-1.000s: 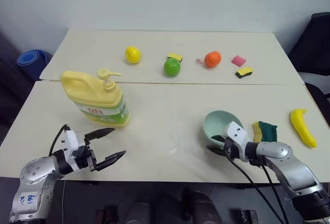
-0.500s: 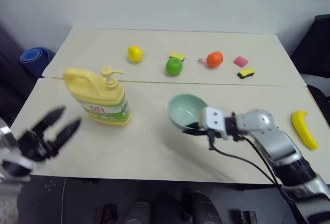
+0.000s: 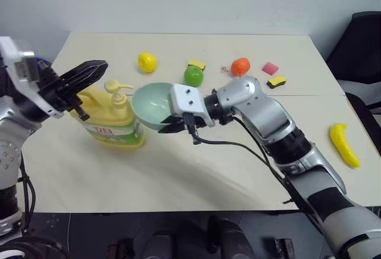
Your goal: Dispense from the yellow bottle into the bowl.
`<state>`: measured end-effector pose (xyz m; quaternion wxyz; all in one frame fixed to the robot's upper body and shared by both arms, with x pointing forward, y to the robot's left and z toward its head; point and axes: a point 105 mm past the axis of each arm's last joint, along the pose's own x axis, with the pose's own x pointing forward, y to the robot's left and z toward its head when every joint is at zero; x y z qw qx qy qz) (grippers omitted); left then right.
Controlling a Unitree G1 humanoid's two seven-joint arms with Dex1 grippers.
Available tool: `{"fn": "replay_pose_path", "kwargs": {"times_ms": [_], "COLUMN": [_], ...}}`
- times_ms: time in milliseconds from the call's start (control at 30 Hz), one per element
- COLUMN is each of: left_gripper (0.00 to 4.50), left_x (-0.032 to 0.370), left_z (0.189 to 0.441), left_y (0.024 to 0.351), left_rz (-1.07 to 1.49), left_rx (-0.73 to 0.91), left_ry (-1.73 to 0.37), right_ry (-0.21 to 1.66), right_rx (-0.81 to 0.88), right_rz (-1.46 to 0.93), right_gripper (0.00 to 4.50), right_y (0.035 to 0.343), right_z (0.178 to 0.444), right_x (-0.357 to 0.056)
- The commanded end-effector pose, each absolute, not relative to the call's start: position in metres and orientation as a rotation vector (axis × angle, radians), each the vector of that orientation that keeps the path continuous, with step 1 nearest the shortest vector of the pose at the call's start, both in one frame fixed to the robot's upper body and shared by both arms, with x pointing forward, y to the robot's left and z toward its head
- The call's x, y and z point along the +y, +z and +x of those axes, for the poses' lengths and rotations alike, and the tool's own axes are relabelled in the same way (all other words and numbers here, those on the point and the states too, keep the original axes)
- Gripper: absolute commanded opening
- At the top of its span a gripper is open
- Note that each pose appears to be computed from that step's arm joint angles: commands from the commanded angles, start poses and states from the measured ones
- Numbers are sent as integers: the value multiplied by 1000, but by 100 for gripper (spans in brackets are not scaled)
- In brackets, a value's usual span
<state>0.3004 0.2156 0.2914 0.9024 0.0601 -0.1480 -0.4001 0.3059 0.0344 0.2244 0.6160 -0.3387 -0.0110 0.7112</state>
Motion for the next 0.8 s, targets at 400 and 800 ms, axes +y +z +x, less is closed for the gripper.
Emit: {"fn": "replay_pose_path", "kwargs": {"times_ms": [400,800], "left_gripper": [4,4], "left_x": [206,207], "left_z": [323,334], "left_y": [276,215], "left_rz": [165,175], "left_rx": [-149,83], "left_ry": [-728,-635], "right_ry": [1630,1629], "right_rx": [-95,-99], "right_rz": [-888,-870], "right_gripper": [0,0], "right_y": [253,254], "right_z": [314,314], "right_x": [59,65]}}
